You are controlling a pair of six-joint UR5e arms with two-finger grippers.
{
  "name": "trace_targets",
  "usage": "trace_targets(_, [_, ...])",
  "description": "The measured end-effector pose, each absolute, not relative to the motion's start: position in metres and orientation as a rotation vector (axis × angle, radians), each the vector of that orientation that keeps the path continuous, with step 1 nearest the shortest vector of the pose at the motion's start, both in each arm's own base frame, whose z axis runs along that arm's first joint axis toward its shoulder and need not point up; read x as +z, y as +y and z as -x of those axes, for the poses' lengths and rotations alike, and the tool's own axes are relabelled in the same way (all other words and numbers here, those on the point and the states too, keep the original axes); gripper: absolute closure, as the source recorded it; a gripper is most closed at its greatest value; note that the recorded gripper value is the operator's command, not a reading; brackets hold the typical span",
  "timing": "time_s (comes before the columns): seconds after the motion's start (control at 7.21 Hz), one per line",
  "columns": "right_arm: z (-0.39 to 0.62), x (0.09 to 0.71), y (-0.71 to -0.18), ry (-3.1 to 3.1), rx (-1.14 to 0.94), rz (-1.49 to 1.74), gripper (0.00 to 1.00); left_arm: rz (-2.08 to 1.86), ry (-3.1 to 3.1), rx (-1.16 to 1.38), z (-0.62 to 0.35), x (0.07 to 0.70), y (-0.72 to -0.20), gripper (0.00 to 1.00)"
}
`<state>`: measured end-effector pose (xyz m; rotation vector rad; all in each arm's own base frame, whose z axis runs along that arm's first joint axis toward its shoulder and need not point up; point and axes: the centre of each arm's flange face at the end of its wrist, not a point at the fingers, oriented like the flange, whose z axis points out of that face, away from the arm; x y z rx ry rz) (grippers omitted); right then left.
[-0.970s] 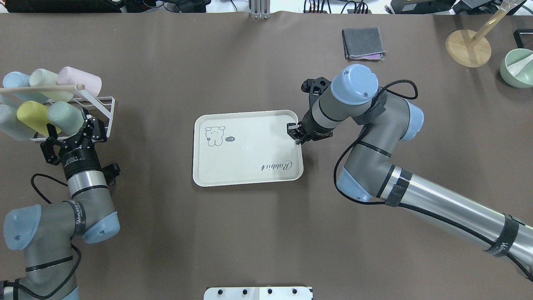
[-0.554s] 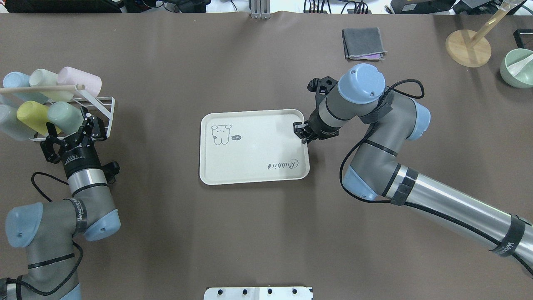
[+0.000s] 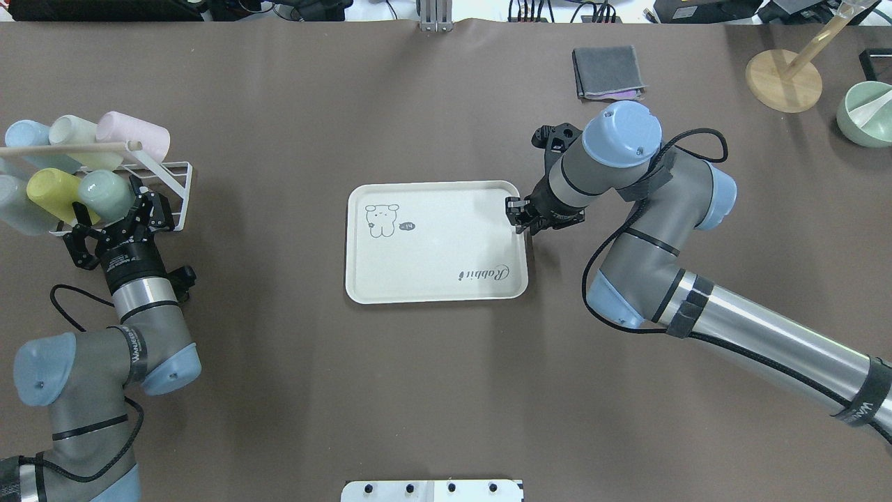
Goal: Pick up and place green cup on tray
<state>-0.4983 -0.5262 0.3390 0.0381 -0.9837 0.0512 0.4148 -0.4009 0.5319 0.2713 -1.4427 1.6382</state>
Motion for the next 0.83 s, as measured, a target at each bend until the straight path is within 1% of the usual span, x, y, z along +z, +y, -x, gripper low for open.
trace_targets(0.42, [0.410,0.370,-0.567,-1.019,0.100,0.039,0.00,-0.257,-1.442,1.644,-0.417,0.538,-0.403,0.03])
trace_targets(0.55, [0.374,0.385,-0.579,-1.034,0.086,0.044,0.00,-0.253,-1.442,1.647,-0.417,0.540,-0.403,0.14])
trace_targets(0.69, [0.337,0.404,-0.586,-1.043,0.055,0.030,0.00,-0.253,-1.441,1.647,-0.418,0.541,-0.403,0.36])
trace_targets(0.83, [0.297,0.431,-0.586,-1.044,0.020,0.009,0.00,-0.255,-1.438,1.645,-0.418,0.542,-0.404,0.53])
